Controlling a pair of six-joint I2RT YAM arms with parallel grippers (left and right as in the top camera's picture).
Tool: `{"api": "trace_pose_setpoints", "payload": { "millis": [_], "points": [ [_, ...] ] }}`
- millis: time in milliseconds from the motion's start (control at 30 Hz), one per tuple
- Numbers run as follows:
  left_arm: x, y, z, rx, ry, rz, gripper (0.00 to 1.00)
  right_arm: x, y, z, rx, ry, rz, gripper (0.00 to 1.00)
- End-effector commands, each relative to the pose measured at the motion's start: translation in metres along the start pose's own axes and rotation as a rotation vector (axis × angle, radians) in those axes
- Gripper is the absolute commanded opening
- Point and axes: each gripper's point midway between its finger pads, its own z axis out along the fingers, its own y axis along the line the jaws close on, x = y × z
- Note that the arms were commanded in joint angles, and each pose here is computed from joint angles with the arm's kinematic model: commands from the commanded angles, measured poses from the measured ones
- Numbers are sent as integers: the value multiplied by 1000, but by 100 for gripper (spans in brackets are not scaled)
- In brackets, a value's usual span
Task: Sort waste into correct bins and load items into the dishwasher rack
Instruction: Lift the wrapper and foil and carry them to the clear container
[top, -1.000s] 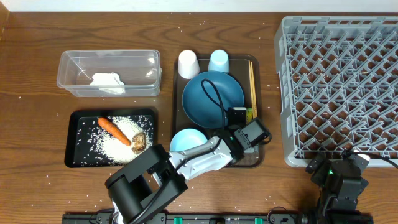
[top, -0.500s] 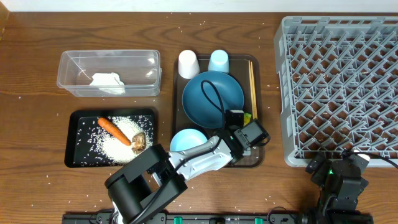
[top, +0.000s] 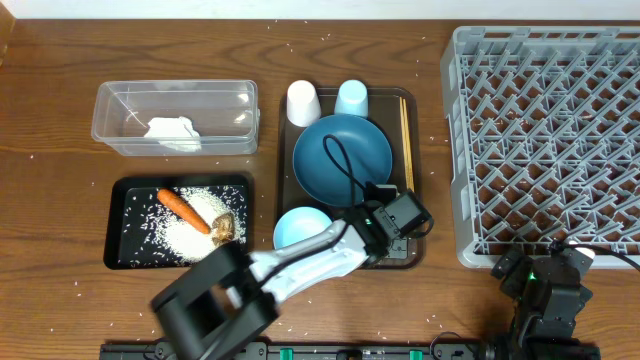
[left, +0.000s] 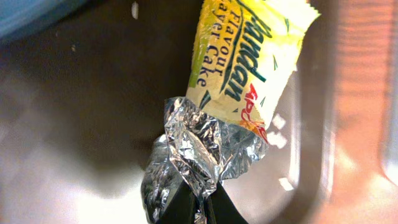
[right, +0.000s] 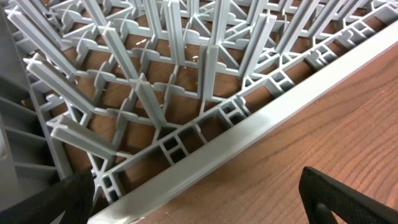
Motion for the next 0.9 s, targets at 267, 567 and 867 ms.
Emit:
{"api": "trace_pose_setpoints", "payload": {
  "millis": [267,567,867],
  "points": [
    [-22,-25,-90,173,-133,67,6,-5,-2,-2,11,-14,-3,99],
    [-106,37,-152,62,-460,-73,6,-5,-2,-2,11,-14,-3,99],
    [-190,157,-194,-159,-741,-387,6,-5,-2,-2,11,-14,-3,99]
  ]
}}
